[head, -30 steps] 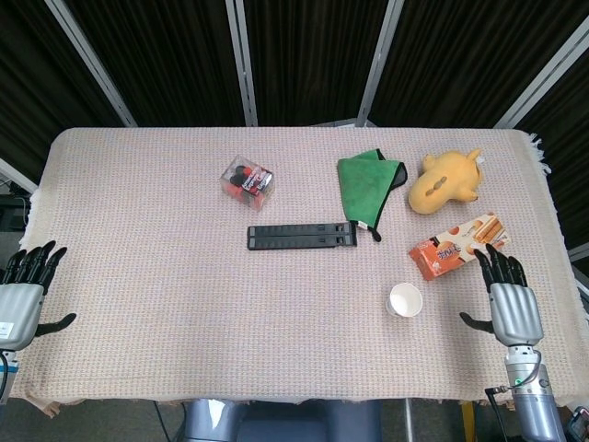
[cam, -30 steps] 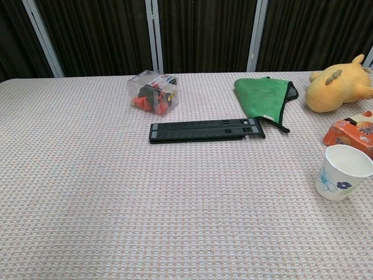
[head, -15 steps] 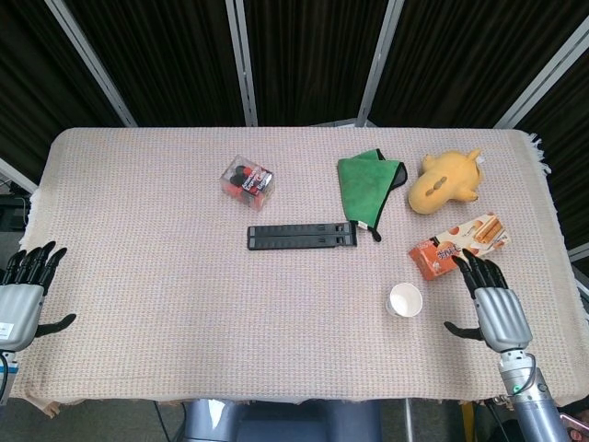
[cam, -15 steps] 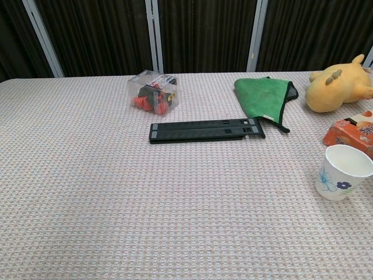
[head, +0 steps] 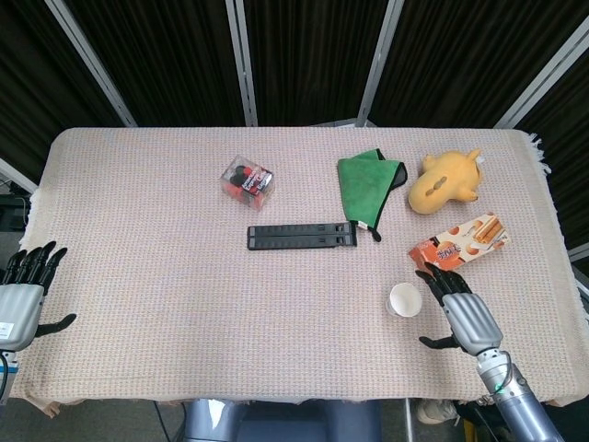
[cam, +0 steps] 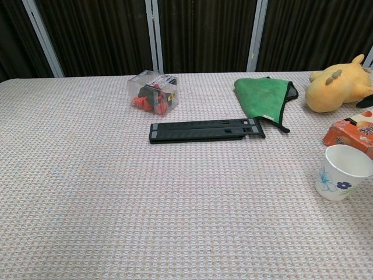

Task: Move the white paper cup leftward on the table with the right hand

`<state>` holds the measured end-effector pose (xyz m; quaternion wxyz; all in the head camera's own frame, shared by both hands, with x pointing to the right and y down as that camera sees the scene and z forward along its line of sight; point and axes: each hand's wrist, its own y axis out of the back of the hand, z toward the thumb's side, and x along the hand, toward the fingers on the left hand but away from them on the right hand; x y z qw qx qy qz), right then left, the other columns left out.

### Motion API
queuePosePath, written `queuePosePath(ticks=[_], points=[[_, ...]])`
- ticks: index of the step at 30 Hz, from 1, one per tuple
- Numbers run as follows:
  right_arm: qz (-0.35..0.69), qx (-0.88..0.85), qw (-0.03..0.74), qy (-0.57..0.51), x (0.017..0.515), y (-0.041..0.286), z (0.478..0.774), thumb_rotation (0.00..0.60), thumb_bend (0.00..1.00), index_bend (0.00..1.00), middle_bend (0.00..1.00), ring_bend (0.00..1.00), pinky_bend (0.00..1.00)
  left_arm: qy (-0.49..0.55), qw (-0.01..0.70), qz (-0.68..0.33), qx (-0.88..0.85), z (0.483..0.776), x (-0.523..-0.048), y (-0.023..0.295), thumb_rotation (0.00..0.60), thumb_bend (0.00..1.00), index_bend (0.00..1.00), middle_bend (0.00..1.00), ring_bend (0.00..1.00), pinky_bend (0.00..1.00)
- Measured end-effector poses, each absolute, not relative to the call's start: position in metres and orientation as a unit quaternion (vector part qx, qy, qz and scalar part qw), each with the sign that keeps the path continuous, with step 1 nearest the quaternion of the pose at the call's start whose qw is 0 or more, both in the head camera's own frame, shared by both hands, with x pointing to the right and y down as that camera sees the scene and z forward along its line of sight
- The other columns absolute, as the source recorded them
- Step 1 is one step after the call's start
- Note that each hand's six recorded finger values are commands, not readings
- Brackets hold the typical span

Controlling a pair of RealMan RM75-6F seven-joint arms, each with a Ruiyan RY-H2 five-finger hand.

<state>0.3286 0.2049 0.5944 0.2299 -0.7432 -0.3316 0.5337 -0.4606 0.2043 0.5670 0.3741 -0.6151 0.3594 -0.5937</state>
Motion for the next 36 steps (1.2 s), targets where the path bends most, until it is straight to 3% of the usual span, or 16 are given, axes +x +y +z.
queuePosePath(ticks=[36], points=[[0.585, -0.73, 0.205, -0.288, 0.312, 0.193, 0.647, 0.6, 0.18, 0.27, 0.0, 0.0, 0.0, 0.359, 0.373, -0.595, -0.614, 0.568, -0.46, 0.204, 0.6, 0.0, 0.0, 0.0, 0.0, 0.0]])
